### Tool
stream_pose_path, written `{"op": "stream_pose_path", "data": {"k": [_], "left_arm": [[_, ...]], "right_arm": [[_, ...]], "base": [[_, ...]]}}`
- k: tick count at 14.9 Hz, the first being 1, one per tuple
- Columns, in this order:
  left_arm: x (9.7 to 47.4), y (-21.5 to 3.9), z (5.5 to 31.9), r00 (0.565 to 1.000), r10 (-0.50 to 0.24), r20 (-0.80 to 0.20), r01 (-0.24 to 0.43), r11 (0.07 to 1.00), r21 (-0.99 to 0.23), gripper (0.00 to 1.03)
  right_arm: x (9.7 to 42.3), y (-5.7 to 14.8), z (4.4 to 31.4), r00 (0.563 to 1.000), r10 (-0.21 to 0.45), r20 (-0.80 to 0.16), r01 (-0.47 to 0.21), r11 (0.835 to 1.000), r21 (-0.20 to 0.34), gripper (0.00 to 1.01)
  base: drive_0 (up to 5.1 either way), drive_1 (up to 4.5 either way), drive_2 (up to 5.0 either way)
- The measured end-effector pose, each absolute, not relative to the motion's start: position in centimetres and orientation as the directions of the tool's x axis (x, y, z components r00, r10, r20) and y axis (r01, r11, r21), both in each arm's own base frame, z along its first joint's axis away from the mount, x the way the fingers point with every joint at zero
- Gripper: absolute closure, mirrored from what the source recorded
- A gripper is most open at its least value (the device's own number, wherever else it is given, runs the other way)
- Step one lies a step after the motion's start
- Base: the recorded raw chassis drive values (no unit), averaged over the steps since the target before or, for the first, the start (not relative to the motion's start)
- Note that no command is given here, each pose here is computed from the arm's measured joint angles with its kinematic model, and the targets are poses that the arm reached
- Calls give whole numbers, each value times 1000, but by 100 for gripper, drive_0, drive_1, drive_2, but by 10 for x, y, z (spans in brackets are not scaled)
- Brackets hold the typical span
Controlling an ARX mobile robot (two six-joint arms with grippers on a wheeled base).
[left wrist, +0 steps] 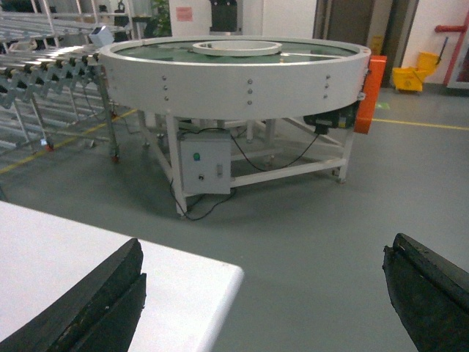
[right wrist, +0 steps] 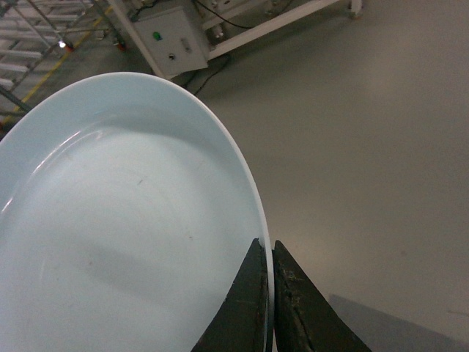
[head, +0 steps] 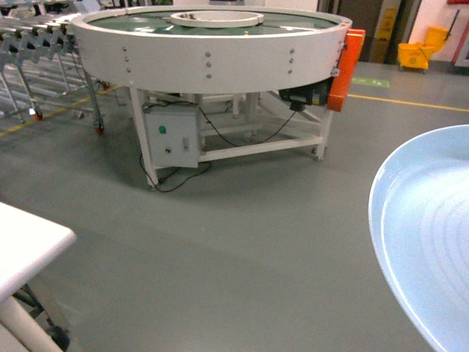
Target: Place blue tray on left shelf second layer neatly
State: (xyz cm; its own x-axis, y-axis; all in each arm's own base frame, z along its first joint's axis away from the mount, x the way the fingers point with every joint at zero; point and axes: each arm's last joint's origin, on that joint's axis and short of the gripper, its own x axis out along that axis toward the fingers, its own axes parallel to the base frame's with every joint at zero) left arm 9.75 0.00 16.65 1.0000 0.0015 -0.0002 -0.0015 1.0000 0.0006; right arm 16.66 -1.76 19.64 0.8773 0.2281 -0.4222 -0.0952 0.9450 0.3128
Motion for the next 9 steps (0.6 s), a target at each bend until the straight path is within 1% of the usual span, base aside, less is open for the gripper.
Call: {"op": "stream_pose_path", "data": {"k": [9], "left_arm": [[98, 0, 167, 1000, 0, 2, 0, 1000, 1, 5]], "right_arm": [[167, -18, 196, 878, 224, -423, -91, 946, 312, 99]], "base": [[200, -97, -581]]}}
